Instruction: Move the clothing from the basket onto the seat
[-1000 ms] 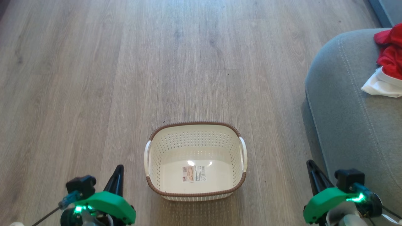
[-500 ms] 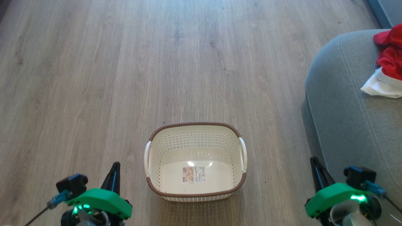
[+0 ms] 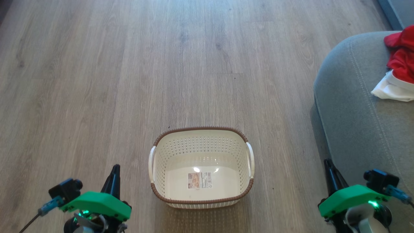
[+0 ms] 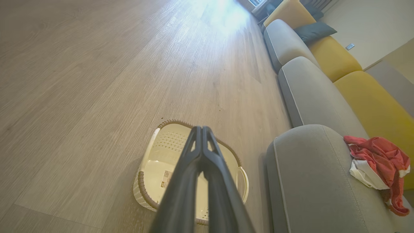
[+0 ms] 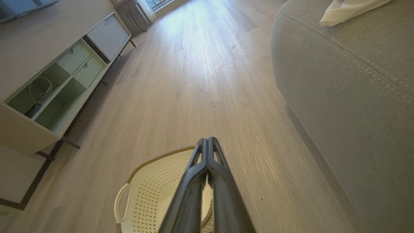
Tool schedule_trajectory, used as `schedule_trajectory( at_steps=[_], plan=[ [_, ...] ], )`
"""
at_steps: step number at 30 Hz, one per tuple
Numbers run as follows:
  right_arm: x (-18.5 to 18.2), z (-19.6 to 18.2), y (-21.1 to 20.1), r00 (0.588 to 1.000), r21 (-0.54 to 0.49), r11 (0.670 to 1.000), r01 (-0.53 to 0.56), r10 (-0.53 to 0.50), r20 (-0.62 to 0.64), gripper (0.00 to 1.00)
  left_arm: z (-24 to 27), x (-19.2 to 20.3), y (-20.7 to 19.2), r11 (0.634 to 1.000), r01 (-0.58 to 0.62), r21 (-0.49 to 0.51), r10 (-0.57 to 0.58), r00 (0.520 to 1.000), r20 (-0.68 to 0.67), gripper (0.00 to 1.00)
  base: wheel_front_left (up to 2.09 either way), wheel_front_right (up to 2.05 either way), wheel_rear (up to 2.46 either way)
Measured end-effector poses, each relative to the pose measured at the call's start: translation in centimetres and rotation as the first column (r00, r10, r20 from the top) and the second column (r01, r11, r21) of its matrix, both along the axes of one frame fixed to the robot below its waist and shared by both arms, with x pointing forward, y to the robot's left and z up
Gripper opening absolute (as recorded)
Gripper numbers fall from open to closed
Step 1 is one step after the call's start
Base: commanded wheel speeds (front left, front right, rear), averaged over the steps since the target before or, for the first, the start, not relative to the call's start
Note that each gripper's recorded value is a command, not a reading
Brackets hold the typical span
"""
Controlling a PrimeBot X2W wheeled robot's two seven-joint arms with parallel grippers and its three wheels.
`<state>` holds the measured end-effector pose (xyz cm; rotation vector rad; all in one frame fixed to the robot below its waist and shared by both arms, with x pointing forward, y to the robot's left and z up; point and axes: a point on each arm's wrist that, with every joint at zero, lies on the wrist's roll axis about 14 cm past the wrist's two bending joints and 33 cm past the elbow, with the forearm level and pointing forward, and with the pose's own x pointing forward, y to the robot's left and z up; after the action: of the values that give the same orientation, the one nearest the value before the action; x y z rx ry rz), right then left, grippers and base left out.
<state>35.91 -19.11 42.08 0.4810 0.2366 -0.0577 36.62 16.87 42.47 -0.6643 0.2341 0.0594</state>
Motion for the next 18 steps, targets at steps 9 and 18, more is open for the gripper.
schedule_trajectory(
  at_steps=[9,18],
  plan=[
    [0.15,0.36,-0.27,0.999,0.090,0.995,0.034,-0.035,0.003,0.00,0.40,0.17,0.31,0.997,-0.029,-0.077,0.029,1.000,0.003,0.00,0.00,0.00,0.00],
    [0.31,0.78,-0.61,0.997,0.192,0.979,0.070,-0.072,0.004,0.00,0.83,0.33,0.37,0.985,-0.045,-0.165,0.046,0.999,0.005,0.00,0.00,0.00,0.00]
  ],
)
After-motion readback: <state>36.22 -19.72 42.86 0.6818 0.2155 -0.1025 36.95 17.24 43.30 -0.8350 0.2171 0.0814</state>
